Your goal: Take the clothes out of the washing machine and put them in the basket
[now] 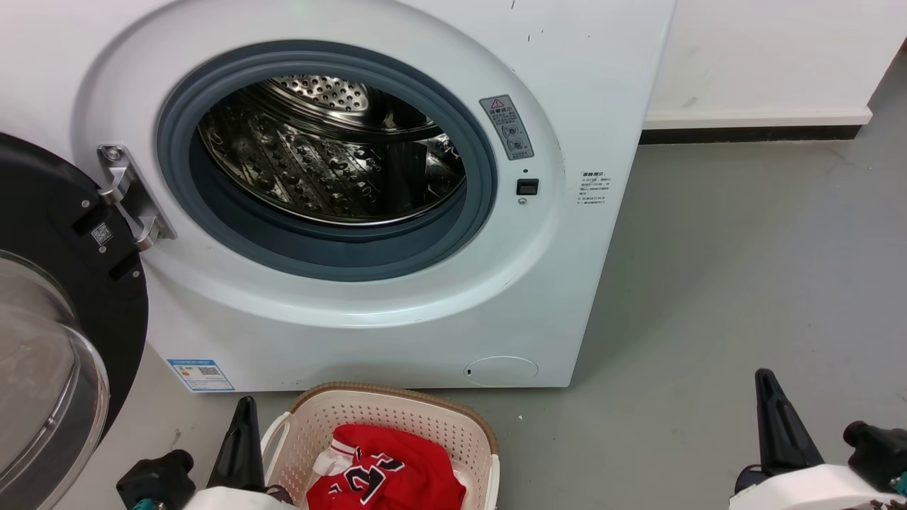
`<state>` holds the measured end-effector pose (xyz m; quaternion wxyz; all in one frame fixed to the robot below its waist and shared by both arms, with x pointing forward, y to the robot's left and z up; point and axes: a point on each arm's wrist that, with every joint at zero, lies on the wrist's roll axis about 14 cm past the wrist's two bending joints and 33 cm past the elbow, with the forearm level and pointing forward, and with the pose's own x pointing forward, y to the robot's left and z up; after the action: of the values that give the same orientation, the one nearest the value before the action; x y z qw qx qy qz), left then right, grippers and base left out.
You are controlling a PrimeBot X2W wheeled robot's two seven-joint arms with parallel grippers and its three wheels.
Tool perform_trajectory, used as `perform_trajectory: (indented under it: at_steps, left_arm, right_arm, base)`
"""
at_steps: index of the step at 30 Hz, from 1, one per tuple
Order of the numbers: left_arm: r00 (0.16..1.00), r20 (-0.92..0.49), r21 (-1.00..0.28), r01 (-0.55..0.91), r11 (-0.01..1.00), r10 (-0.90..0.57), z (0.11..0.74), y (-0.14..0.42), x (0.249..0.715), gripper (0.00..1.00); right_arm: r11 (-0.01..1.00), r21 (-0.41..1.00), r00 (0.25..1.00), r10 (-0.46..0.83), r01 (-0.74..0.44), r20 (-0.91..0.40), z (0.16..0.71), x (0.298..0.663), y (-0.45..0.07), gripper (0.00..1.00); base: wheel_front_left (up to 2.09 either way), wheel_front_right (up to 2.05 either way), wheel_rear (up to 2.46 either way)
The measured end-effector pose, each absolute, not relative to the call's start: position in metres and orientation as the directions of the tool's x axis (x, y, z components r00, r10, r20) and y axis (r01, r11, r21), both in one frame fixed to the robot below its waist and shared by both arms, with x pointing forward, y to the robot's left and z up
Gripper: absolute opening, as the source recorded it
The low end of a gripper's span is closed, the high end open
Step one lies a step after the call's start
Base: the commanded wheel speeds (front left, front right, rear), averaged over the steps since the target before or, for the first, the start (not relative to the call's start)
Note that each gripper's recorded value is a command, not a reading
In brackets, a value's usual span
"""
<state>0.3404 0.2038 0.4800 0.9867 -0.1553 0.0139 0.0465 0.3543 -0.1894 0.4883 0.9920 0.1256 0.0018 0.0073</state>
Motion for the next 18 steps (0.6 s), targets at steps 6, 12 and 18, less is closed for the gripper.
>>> perform_trajectory:
  at_steps: [6, 12, 18]
  left_arm:
    - [0.994, -0.063, -0.405, -0.110, 0.908, 0.092, 0.4771, 0.2050, 0.3422, 0.00]
    - [0.992, -0.080, -0.522, -0.122, 0.844, 0.094, 0.4765, 0.2062, 0.3472, 0.00]
    - [0.991, -0.091, -0.597, -0.130, 0.792, 0.094, 0.4759, 0.2071, 0.3500, 0.00]
  right_arm:
    - [0.934, 0.357, 1.000, -0.004, 0.006, -0.006, 0.4895, 0.3580, -0.1925, 0.00]
    - [0.876, 0.481, 1.000, -0.020, 0.029, -0.023, 0.4882, 0.3614, -0.1954, 0.00]
    - [0.824, 0.565, 0.999, -0.028, 0.042, -0.032, 0.4878, 0.3637, -0.1970, 0.00]
  base:
    - [0.00, 0.00, 0.00]
    - [0.00, 0.00, 0.00]
    - [0.00, 0.00, 0.00]
